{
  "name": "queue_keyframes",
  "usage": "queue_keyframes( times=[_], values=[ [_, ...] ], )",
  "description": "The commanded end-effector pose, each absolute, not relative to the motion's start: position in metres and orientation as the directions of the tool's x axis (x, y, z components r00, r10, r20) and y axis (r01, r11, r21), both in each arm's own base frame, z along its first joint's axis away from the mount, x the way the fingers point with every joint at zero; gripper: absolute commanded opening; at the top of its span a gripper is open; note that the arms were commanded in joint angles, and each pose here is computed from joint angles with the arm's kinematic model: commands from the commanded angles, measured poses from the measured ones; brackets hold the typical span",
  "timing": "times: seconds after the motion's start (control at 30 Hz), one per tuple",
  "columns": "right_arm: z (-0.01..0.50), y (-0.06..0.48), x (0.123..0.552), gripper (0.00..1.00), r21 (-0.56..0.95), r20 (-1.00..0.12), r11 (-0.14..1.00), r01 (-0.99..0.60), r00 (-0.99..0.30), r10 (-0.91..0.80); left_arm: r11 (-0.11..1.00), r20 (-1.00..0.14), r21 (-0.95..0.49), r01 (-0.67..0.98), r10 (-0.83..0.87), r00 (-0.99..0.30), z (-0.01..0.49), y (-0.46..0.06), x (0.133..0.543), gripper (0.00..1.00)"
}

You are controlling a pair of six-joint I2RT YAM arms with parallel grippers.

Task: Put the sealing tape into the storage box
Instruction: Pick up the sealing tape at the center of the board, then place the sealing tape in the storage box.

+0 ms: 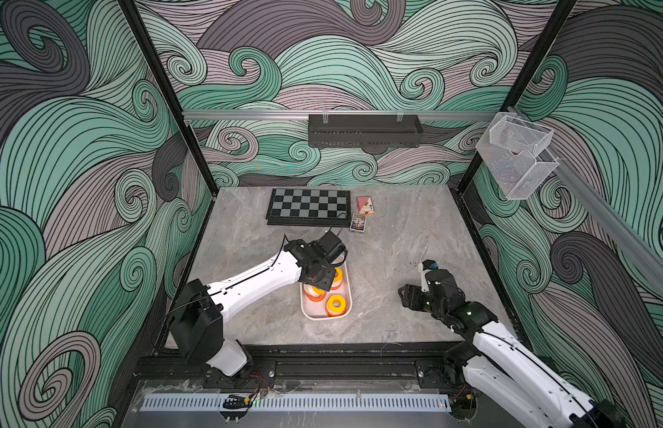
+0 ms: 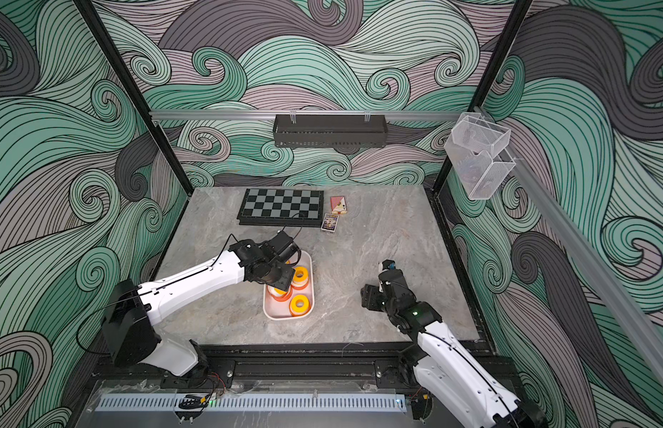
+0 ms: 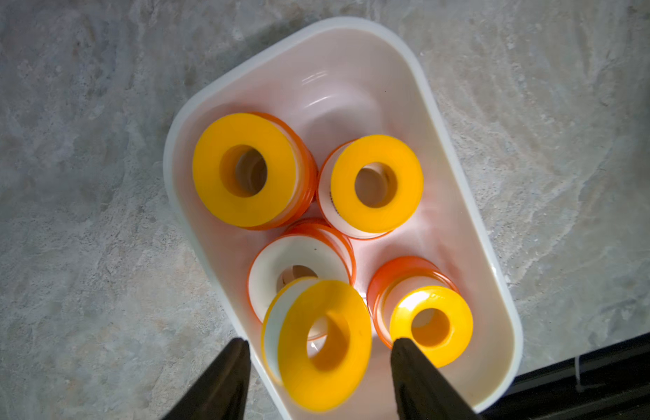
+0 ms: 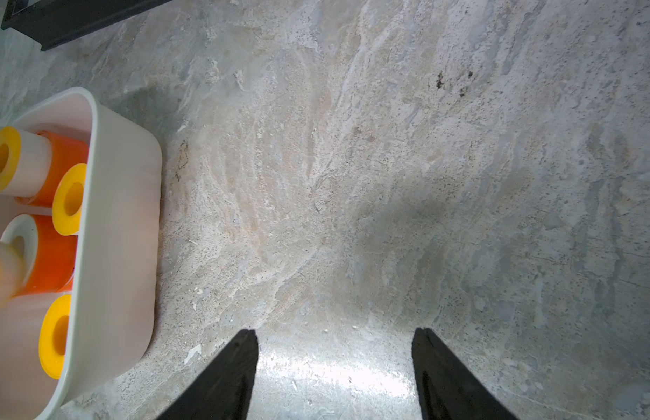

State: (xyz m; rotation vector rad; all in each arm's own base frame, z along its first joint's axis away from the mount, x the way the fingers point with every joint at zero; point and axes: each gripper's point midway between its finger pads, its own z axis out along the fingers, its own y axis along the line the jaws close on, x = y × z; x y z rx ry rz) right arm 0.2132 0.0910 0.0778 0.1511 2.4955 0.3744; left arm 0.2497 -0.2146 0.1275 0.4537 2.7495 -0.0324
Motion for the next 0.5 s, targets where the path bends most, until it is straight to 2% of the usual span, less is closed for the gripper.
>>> queue_keyframes(
  times=[0.0,0.3,0.47],
  values=[
    [0.079,0.091,0.214,0.71,0.291,-0.573,0.957,0.010,-0.799,0.183,0.959,-0.411,-0.016,0.283,0.252,-0.876,0.135,-0.219,0.262,0.66],
    [0.079,0.092,0.214,0.71,0.286,-0.576,0.958,0.002,-0.799,0.173,0.964,-0.405,-0.035,0.262,0.226,-0.886,0.135,-0.220,0.270,0.66],
    [0.079,0.093,0.214,0.71,0.282,-0.575,0.959,-0.001,-0.801,0.168,0.964,-0.386,-0.072,0.254,0.208,-0.899,0.143,-0.218,0.258,0.67]
  ],
)
